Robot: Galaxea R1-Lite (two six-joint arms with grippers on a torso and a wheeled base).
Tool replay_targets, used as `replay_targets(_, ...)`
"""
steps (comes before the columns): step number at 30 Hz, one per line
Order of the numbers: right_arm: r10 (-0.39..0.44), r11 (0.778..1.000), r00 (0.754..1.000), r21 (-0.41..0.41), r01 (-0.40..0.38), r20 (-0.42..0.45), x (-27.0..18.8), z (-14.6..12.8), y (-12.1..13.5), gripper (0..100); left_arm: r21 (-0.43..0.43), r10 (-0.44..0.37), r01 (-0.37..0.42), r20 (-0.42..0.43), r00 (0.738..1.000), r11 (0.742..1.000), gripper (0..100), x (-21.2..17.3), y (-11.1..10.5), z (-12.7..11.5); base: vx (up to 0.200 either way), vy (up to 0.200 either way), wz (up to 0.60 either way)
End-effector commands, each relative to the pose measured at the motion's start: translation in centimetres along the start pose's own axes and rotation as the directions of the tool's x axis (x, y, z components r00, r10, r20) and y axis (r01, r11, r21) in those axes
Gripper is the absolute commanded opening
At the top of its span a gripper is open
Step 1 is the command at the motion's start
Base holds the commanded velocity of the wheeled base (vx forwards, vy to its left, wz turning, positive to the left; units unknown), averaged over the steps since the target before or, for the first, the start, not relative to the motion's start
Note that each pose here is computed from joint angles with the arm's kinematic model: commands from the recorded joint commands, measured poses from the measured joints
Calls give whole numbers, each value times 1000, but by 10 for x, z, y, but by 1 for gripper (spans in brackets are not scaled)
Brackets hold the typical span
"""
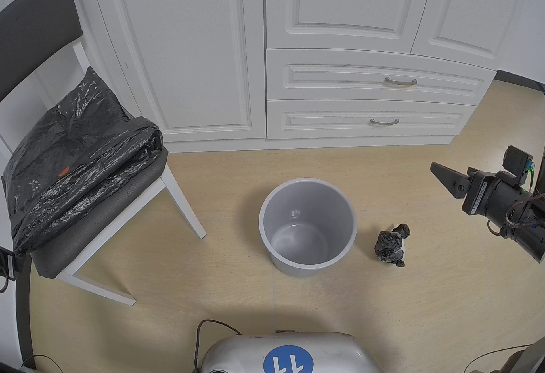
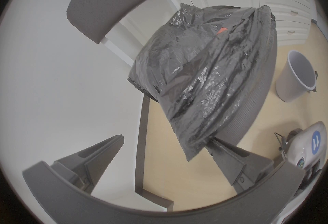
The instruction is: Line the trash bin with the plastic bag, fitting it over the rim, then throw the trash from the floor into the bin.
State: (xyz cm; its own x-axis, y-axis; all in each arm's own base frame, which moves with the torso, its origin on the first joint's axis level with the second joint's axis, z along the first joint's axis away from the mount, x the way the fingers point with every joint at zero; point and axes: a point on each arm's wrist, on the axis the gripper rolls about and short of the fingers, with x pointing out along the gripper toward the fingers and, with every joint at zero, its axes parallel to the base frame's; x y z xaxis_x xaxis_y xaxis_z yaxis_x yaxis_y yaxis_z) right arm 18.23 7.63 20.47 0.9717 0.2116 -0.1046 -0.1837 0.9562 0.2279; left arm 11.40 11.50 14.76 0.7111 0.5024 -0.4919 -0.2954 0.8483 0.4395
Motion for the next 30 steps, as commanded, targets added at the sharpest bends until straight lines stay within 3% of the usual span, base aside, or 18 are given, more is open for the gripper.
replay_targets(1, 4, 1000, 1000, 12, -5, 20, -1, 3, 0, 100, -17, -15, 14, -25, 1000, 1000, 100, 20, 1, -5, 0, 0, 0)
replay_targets(8, 10, 1000, 999, 14, -11, 37, -4, 6, 1, 100, -92, 28, -23, 55, 998, 996, 100, 20, 4, -1, 0, 0, 0)
replay_targets(14, 15, 1000, 999, 14, -15, 36, -4, 5, 1, 100, -131, -25, 48, 165, 986, 990, 100, 5, 3, 7, 0, 0, 0)
replay_targets(25, 12, 1000, 999, 15, -13, 38, -5, 6, 0, 100, -181, -33, 77, 233, 972, 980, 100, 6, 12, 23, 0, 0, 0)
replay_targets(30, 16, 1000, 999, 15, -16, 41, -6, 6, 0, 100, -186, -94, 146, 264, 960, 972, 100, 7, 10, 24, 0, 0, 0)
